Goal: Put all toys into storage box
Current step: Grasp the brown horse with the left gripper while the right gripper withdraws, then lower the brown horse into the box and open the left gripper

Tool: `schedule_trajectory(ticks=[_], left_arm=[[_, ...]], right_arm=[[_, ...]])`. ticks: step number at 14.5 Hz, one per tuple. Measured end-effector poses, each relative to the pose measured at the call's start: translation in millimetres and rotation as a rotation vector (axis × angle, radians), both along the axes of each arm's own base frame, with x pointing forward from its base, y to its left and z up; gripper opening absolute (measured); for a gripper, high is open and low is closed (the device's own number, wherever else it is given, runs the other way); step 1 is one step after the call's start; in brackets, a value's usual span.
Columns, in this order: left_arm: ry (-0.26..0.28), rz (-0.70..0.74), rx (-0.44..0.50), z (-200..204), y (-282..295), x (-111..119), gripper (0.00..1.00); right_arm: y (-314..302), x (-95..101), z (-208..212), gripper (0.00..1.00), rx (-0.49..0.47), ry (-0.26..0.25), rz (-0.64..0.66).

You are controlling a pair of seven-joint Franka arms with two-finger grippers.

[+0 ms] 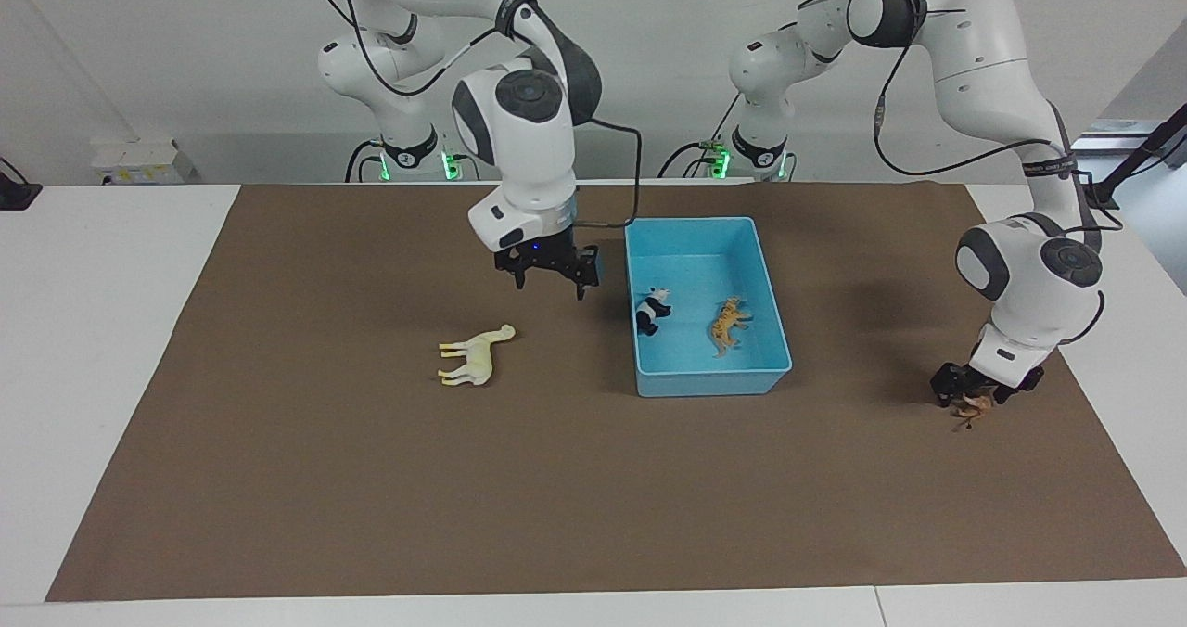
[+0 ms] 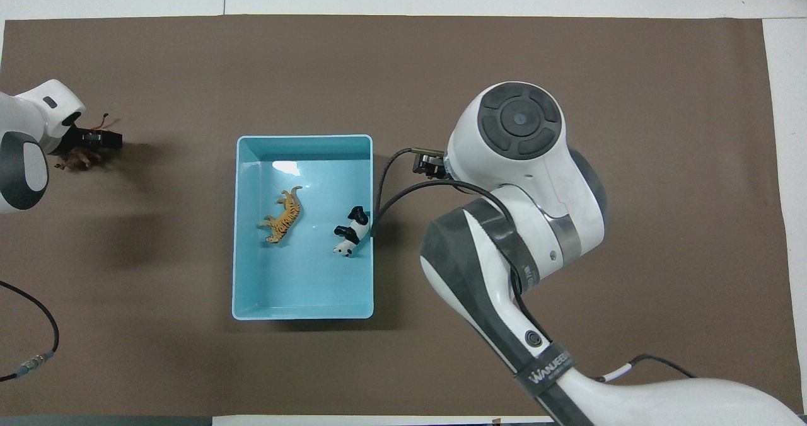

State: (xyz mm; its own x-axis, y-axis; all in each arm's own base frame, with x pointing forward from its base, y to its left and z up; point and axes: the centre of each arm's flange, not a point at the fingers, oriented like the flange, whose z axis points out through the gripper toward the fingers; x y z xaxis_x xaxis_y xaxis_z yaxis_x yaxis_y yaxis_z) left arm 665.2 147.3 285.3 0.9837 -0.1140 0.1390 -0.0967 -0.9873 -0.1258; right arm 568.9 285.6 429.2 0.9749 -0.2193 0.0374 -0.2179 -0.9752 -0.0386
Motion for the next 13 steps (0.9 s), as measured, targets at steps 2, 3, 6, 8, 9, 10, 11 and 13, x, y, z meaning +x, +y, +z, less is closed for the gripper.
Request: schedule_trajectory(ticks=[2, 3, 6, 8, 9, 10, 11, 13], left_arm=[[-0.002, -0.001, 0.0, 2.0, -0.7, 0.3, 0.72], [0.0, 0.0, 0.001, 4.0, -0.2, 0.8, 0.56], [0.025, 0.012, 0.007, 19.9, 4.9, 6.7, 0.33], [0.045, 0.022, 0.001, 26.0, 4.8, 8.7, 0.33], [0.071, 0.031, -0.008, 30.7, 1.1, 10.0, 0.33], [0.098, 0.051, -0.014, 39.5, -6.4, 13.2, 0.33], [0.121, 0.097, -0.022, 53.0, -18.0, 17.7, 0.33], [0.148, 0.232, -0.066, 89.6, -53.5, 23.5, 0.33]], right_arm=[[-42.2, 5.3, -30.8, 1.0, 0.001, -0.02, 0.045], [-61.0, 5.9, -40.6, 1.0, 0.0, -0.028, 0.063], [-89.9, -2.7, -65.1, 1.0, 0.011, -0.081, 0.09], [-87.5, -10.3, -79.0, 1.0, 0.013, -0.101, 0.116], [-85.8, -12.9, -85.1, 1.0, 0.01, -0.109, 0.137], [-85.0, -14.1, -90.5, 1.0, 0.005, -0.117, 0.157], [-84.9, -14.3, -96.0, 1.0, 0.001, -0.126, 0.174], [-84.7, -12.9, -105.6, 1.0, -0.01, -0.138, 0.195]])
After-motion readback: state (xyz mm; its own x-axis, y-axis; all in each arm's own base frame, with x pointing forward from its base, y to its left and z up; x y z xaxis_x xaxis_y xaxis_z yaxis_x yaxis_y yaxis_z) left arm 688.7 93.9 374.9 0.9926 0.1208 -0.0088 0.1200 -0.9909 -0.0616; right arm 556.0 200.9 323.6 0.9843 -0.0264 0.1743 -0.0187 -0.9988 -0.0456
